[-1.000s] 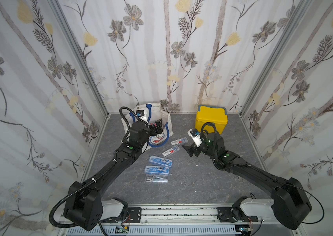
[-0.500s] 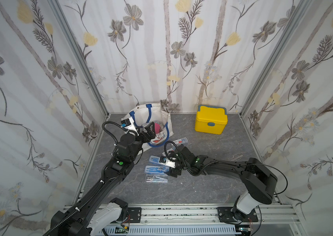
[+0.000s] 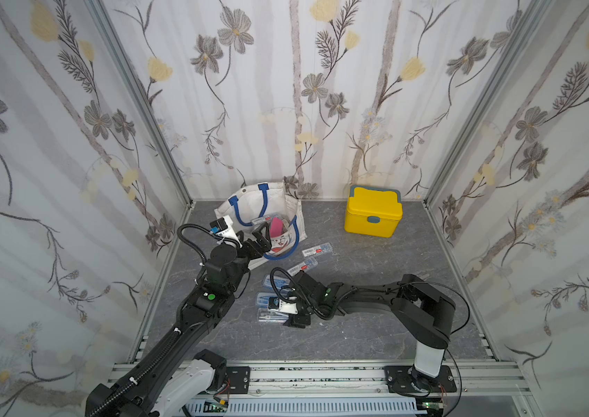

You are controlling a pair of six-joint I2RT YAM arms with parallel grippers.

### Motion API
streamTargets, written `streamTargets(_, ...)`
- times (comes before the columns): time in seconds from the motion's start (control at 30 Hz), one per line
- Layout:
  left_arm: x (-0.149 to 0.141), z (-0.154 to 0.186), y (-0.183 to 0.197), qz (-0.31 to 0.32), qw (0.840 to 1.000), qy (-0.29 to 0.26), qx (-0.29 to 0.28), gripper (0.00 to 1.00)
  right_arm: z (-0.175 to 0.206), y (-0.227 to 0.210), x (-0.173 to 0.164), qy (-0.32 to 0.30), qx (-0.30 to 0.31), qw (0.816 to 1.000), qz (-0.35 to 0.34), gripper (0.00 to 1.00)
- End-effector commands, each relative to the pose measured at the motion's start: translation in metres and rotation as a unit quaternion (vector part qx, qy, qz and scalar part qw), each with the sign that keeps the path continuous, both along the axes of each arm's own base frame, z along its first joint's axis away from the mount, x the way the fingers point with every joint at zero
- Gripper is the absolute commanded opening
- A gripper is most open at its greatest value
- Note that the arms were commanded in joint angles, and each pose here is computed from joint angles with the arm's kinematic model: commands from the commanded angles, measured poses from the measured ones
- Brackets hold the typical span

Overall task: Put the compass set into the canvas bag
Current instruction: Pick up the compass set at the center of the board.

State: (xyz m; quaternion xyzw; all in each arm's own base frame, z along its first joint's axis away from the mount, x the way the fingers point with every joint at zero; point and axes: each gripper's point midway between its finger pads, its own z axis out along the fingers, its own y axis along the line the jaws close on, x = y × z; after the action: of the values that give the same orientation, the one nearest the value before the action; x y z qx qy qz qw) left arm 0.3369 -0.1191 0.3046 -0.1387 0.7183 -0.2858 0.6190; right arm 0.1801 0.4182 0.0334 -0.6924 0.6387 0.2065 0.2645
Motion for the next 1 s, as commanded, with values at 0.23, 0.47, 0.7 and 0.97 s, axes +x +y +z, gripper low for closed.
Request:
streamTargets(0.23,0.001,0.004,0.001,0.005,1.000,-0.011,-0.009,1.00,-0.021,-0.019,-0.021,0.017,-0.043,0.999,0.016,0.64)
streamTargets(0.47,0.001,0.002,0.001,0.004,1.000,-0.010,-0.010,1.00,-0.024,-0.025,-0.029,0.006,-0.056,0.998,0.016,0.64)
streamTargets(0.7,0.002,0.002,0.000,0.001,1.000,-0.011,-0.011,1.00,-0.029,-0.018,-0.013,-0.004,-0.067,0.998,-0.021,0.55)
streamTargets(0.97,0.002,0.002,0.000,0.002,1.000,-0.012,-0.013,1.00,-0.023,-0.018,-0.011,-0.016,-0.064,0.998,-0.020,0.44)
